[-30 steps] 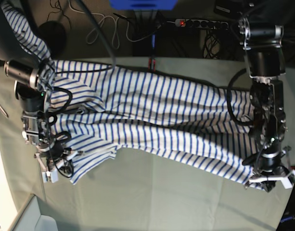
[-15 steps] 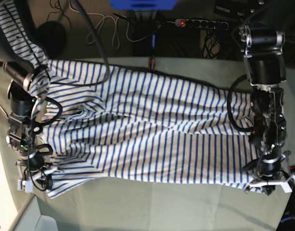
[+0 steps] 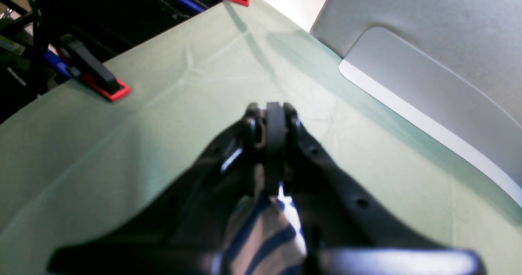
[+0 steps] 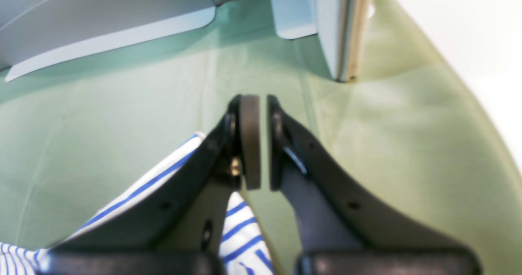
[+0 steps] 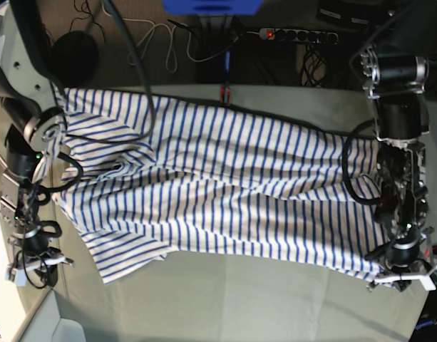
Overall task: Layout the t-shirt on the table in an organized manner, then fold the t-shirt properly
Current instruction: 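Adjust the grip on the shirt edge with both grippers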
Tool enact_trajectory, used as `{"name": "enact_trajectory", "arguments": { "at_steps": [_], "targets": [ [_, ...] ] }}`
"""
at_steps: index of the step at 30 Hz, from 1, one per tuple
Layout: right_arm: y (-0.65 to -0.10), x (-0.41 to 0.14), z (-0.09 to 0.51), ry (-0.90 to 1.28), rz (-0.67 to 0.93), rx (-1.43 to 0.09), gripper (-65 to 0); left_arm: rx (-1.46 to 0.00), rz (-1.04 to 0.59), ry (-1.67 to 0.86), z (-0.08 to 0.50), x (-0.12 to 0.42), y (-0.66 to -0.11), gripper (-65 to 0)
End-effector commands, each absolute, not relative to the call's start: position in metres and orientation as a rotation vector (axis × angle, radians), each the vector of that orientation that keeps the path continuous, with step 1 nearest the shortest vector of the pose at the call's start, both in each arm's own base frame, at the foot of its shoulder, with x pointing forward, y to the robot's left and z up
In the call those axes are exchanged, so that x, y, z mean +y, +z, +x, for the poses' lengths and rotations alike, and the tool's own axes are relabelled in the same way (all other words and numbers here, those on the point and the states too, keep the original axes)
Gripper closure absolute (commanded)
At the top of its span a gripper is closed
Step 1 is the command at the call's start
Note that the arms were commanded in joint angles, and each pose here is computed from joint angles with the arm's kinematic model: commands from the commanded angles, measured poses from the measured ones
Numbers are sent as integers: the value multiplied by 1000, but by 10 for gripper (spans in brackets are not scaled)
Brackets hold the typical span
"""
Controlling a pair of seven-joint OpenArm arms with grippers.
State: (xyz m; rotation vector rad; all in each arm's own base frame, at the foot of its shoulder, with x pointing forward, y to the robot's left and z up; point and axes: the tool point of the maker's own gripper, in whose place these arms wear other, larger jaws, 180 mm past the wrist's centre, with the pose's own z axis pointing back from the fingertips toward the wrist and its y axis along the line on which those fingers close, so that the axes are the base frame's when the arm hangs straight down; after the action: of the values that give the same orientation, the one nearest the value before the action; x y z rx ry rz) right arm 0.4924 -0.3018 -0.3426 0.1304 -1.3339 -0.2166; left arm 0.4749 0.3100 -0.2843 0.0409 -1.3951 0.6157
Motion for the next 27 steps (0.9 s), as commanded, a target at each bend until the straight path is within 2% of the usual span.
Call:
{"name": "enact_trajectory", "arguments": {
  "at_steps": [1, 5, 7, 13, 17, 27],
  "targets": [
    [-319, -300, 505, -189, 146, -1393, -22, -1484, 53, 605, 484, 316, -253, -1],
    [-348, -267, 505, -97, 191, -1292, -66, -1465, 61, 607, 476, 318, -264, -1],
    [-358, -259, 503, -72, 193, -1256, -112, -1455, 66, 606, 473, 319, -268, -1],
    [-381, -288, 496, -107, -47, -1180, -260, -1409, 102, 595, 456, 328, -290, -1],
    [-395, -307, 481, -129, -117, -1140, -273, -1391, 110, 592, 449, 329, -299, -1],
    [-455, -288, 432, -71, -102, -1007, -274, -1384, 113, 591, 447, 329, -302, -1]
  ]
}}
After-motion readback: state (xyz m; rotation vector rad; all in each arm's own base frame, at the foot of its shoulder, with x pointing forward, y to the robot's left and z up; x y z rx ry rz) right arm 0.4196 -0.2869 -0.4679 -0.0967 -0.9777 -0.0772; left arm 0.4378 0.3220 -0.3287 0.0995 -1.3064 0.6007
